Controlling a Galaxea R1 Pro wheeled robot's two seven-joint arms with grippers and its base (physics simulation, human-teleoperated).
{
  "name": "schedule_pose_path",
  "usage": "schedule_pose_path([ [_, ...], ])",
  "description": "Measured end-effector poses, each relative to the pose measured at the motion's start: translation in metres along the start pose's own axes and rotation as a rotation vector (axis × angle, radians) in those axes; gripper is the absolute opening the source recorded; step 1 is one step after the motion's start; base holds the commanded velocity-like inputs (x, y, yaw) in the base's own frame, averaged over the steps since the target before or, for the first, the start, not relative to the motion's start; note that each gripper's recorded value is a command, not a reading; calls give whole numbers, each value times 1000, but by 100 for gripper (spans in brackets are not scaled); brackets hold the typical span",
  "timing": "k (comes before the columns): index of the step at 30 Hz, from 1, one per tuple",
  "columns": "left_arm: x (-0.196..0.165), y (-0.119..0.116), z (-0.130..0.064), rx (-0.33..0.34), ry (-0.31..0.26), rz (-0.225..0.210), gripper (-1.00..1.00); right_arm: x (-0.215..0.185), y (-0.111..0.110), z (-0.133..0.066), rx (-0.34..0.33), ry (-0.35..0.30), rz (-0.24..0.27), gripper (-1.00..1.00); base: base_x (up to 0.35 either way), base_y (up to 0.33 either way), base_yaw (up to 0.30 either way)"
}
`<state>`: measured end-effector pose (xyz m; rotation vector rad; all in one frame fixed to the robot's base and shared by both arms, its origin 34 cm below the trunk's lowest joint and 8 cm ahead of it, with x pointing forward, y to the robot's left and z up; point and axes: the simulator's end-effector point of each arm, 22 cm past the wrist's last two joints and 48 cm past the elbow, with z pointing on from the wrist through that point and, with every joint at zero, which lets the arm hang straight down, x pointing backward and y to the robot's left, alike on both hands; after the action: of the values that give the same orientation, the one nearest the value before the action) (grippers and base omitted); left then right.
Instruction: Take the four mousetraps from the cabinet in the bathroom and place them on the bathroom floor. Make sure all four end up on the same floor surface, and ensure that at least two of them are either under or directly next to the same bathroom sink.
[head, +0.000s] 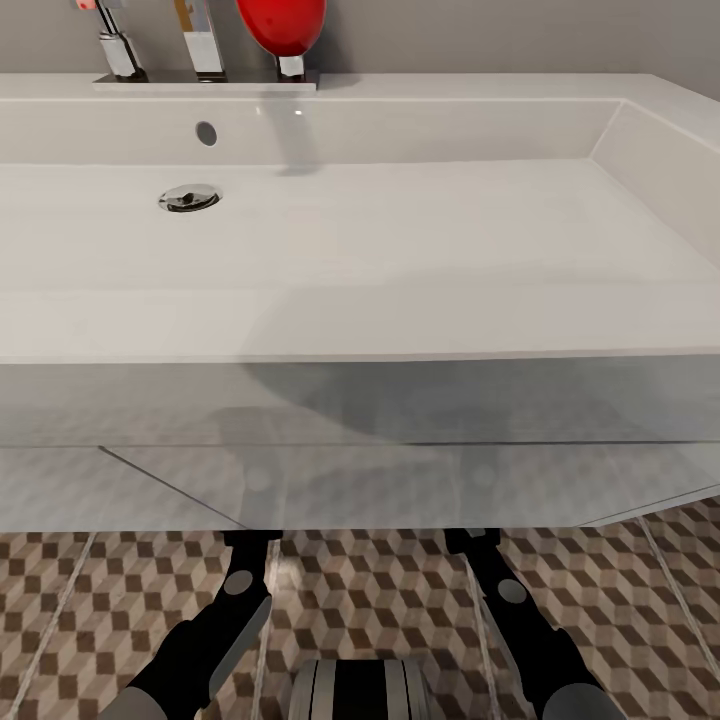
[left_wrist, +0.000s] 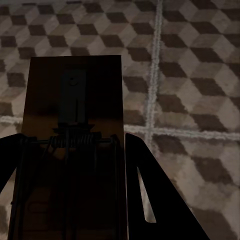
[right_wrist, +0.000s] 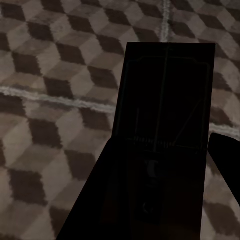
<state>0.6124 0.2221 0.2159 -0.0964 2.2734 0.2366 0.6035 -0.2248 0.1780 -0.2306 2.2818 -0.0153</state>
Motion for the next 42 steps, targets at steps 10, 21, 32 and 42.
schedule_pose_path([
  [10,1,0,0,0,2,0,-100,1,0,0,1,3,1,-100,0,0,0],
  [21,1,2,0,-17,5,-9,-100,2,1,0,-4,5,1,-100,0,0,0],
  [32,6,10,1,-32,12,-2,-100,12,3,-1,-9,28,11,-100,0,0,0],
  [42,21,19,2,-48,43,15,-100,19,5,-2,-14,41,11,-100,0,0,0],
])
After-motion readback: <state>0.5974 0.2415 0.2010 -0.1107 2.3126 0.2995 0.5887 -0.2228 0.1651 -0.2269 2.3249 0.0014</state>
